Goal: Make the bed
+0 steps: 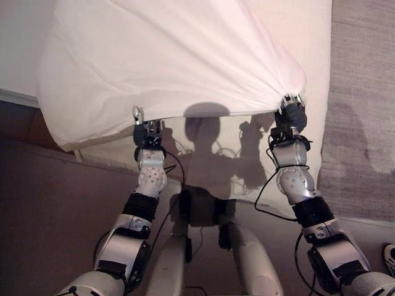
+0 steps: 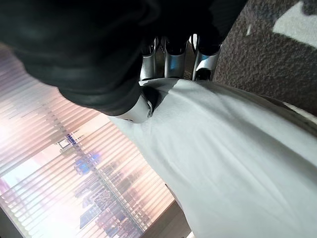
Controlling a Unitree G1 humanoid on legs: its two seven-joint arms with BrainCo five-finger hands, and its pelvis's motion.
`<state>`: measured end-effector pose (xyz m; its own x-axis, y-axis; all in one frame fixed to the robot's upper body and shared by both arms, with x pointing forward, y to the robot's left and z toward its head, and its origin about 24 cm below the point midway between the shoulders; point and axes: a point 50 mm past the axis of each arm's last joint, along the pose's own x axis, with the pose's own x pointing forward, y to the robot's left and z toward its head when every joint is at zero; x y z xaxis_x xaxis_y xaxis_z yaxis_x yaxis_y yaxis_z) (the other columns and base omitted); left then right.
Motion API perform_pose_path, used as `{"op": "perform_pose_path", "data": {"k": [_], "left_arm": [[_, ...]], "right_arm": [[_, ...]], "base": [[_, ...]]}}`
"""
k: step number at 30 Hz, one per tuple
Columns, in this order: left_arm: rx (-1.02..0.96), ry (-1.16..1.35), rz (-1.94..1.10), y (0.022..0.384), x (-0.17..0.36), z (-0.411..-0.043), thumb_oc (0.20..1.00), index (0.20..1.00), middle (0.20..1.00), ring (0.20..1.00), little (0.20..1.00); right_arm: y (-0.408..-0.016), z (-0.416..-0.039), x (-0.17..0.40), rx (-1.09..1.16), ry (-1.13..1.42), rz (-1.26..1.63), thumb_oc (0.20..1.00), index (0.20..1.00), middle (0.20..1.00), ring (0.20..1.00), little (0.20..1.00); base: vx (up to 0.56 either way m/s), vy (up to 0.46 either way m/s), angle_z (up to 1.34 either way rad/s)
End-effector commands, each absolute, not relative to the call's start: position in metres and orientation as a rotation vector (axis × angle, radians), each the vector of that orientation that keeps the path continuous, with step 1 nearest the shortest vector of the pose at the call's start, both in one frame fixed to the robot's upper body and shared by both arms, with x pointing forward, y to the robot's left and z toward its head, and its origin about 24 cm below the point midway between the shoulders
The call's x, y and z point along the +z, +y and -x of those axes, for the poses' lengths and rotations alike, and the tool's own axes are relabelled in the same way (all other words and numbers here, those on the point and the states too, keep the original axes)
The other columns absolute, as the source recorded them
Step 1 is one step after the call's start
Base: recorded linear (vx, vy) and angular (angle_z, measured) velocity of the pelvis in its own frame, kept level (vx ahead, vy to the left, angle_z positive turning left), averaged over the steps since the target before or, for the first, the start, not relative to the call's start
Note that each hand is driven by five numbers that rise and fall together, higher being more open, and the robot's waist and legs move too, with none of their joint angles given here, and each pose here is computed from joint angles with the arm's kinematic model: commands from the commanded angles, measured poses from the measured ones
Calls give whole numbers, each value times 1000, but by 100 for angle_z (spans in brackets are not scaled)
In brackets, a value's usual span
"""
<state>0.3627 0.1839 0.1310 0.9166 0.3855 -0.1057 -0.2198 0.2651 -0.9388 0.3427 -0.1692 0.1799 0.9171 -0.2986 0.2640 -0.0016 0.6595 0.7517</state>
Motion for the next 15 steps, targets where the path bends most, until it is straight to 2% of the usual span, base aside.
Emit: {"op": "perform_pose_path", "data": {"k": [1,3,4,5,6,7,11,15], "left_arm": [[616,-348,1134,248,129,-343,1000,1000,1000,1000,1000],[627,-339,1109,251,125,-341,1000,1000,1000,1000,1000],[606,-326,1066,251,123,-340,937,937,937,937,937],[606,-324,1065,251,123,-340,570,570,570,570,570],[582,-299,1013,250,120,-341,272,272,272,272,272],[528,-281,946,250,119,-342,200,200,200,200,200],[403,-240,740,252,120,-343,200,200,200,200,200],[330,-239,669,247,124,-345,200,200,200,200,200]], "right_arm": [[-240,-312,162,-469,-554,-915,200,200,200,200,200],[-242,-309,154,-481,-536,-919,200,200,200,200,200],[-241,-308,150,-478,-525,-914,200,200,200,200,200],[-241,-308,150,-478,-524,-915,200,200,200,200,200],[-240,-308,146,-468,-511,-912,200,200,200,200,200],[-237,-307,142,-448,-498,-912,200,200,200,200,200],[-226,-310,134,-366,-449,-899,200,200,200,200,200],[-219,-311,125,-325,-405,-887,200,200,200,200,200]], "base": [[30,20,1],[-7,16,1],[0,0,0],[0,0,0],[11,31,4],[11,31,3],[-13,58,0],[-4,36,-5]]}}
